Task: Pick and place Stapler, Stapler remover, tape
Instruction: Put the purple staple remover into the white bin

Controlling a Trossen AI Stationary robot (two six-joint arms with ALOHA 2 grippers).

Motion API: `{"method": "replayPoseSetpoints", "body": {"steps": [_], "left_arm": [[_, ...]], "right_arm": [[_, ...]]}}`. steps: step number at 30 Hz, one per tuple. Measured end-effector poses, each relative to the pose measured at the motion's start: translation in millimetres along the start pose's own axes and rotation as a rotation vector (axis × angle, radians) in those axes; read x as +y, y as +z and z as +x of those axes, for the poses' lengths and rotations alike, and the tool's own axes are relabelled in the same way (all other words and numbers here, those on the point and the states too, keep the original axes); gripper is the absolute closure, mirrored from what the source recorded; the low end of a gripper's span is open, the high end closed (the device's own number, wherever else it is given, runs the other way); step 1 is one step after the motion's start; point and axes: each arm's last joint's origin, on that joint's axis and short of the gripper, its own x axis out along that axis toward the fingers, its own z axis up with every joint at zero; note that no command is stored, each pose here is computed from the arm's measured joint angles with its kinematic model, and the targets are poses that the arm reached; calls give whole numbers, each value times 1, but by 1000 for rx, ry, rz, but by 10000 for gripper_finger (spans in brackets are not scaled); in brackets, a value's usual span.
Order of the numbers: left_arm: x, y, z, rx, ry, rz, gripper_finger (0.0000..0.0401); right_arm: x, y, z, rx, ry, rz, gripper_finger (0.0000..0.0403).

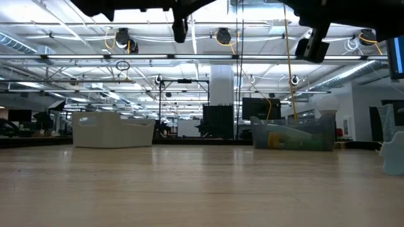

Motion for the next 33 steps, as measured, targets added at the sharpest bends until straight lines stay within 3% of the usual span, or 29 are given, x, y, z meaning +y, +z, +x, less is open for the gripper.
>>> {"method": "replayPoseSetpoints", "body": {"steps": [12, 22, 33], "left_arm": [[7, -17, 21, -19, -96, -109, 308], [3, -7, 42, 29, -107, -71, 308], [6, -7, 45, 96, -71, -46, 308]], "right_arm": [[-13, 15, 8, -130, -51, -27, 384], [-17, 23, 6, -168, -62, -29, 384], [-16, 21, 6, -143, -49, -20, 384]]}}
